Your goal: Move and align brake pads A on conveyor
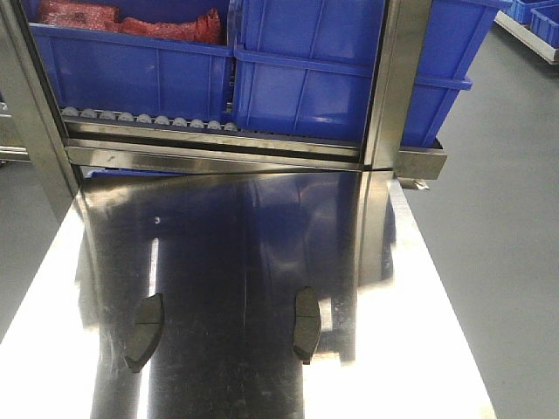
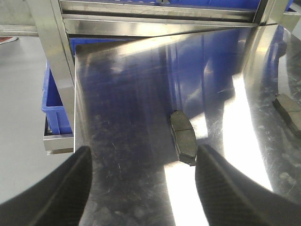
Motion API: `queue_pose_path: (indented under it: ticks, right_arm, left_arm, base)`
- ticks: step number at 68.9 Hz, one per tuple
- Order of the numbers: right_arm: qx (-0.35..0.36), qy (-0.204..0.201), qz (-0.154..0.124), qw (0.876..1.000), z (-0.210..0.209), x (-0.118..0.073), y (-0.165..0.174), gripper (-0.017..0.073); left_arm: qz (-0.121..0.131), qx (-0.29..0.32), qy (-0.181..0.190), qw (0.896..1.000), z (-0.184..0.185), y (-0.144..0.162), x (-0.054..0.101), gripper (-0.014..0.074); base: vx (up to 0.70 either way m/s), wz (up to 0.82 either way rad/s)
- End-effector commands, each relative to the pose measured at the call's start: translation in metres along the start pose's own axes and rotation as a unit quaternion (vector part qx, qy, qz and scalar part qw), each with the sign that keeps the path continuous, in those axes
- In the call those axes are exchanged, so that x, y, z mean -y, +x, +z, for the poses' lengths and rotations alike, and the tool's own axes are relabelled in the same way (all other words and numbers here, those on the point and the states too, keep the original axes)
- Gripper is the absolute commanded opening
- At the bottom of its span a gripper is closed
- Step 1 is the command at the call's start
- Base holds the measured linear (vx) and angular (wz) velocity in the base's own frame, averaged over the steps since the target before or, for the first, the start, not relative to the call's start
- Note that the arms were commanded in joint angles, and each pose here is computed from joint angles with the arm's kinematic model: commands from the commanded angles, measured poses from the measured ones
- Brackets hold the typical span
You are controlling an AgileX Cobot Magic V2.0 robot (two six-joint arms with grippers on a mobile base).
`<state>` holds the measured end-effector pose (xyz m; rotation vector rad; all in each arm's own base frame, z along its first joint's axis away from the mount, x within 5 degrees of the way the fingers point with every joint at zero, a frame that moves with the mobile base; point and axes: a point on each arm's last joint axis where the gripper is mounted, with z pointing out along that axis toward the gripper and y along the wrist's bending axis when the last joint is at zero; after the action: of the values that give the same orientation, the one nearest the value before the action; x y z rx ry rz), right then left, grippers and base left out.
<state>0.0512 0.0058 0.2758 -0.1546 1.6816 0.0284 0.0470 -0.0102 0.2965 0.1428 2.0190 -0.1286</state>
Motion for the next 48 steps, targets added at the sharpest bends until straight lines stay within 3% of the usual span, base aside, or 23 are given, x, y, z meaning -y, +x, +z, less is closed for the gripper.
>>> queue_pose_path:
  ticks: [1, 15, 34, 48]
  right_arm:
    - [0.047, 0.009, -0.004, 0.999, -0.002, 0.002, -0.015, 0.0429]
    - [0.047, 0.009, -0.004, 0.999, -0.002, 0.002, -0.015, 0.0429]
    - [0.047, 0.009, -0.004, 0.999, -0.002, 0.002, -0.015, 0.0429]
    - [0.047, 0.009, -0.004, 0.999, -0.002, 0.002, -0.015, 0.0429]
  left_arm:
    - [-0.006, 0.039, 0.004, 0.999, -0.002, -0.013, 0.001, 0.0443]
    - [-0.009, 0.023, 0.006, 1.0, 0.001, -0.016, 0.001, 0.0443]
    - [-0.047, -0.101, 0.034, 0.993, 0.041, -0.044, 0.005, 0.0443]
    - [-0.069, -0.136, 0.049, 0.987, 0.076, -0.064, 0.007, 0.0443]
  base:
    - [0.0, 0.0]
    - [0.0, 0.0]
    - [0.0, 0.0]
    - [0.0, 0.0]
